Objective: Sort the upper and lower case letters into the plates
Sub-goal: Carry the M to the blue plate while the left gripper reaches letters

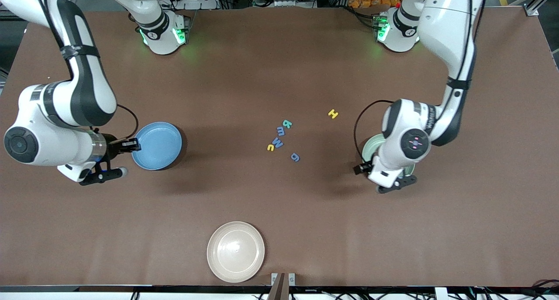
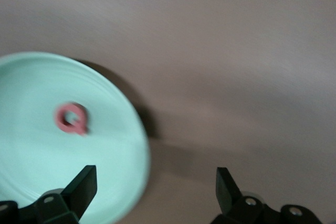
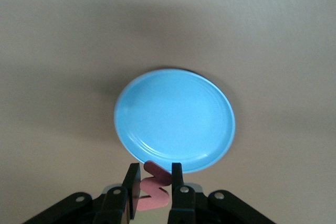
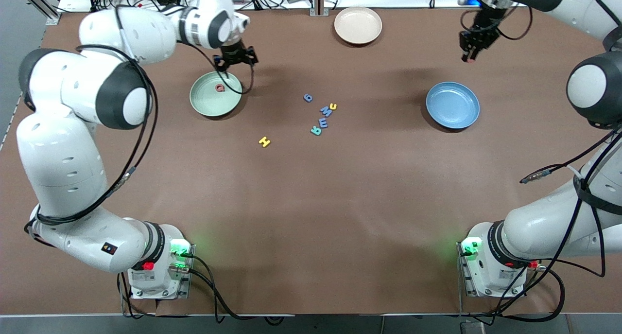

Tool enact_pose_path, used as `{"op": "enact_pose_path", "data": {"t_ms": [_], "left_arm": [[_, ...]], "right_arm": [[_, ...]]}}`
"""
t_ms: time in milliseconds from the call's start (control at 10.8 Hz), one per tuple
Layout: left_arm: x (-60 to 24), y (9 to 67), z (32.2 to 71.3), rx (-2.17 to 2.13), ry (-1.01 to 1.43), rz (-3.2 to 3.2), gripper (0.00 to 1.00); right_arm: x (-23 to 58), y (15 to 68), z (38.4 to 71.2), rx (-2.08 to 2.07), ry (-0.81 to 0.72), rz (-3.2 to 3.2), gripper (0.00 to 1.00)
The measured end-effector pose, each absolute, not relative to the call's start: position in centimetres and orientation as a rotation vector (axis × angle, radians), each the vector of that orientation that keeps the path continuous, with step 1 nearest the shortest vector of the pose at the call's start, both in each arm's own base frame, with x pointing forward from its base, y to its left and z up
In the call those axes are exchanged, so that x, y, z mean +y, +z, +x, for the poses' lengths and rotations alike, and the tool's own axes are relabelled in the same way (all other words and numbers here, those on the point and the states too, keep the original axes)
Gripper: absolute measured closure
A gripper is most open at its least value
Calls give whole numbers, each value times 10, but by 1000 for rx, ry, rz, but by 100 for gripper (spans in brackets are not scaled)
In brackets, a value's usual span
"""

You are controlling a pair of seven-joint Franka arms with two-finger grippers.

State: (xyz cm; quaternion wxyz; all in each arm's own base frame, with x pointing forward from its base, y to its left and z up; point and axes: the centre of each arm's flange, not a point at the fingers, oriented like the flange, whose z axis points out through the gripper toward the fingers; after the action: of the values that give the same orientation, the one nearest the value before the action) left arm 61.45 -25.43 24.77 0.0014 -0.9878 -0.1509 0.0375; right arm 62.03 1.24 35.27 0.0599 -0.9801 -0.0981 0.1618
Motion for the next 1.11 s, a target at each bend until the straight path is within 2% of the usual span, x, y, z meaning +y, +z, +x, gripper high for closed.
{"op": "enact_pose_path", "data": {"t_ms": [278, 463, 741, 926, 1111], "left_arm": [[-320, 241, 585, -444, 125, -3093, 0], [-360, 245, 566, -523, 121, -3089, 0], [-422, 245, 522, -513, 189, -3119, 0], [-436, 235, 502, -265, 266, -3121, 0], [-426, 231, 498, 109, 330, -3092, 0]], "right_arm": [[-42, 327, 607, -529, 540, -2962, 72], [-47, 308, 601, -625, 552, -2949, 72], [-36, 246, 579, -618, 537, -2917, 72], [-31, 218, 569, -619, 558, -2900, 72], [-21, 209, 569, -586, 547, -2867, 72]]}}
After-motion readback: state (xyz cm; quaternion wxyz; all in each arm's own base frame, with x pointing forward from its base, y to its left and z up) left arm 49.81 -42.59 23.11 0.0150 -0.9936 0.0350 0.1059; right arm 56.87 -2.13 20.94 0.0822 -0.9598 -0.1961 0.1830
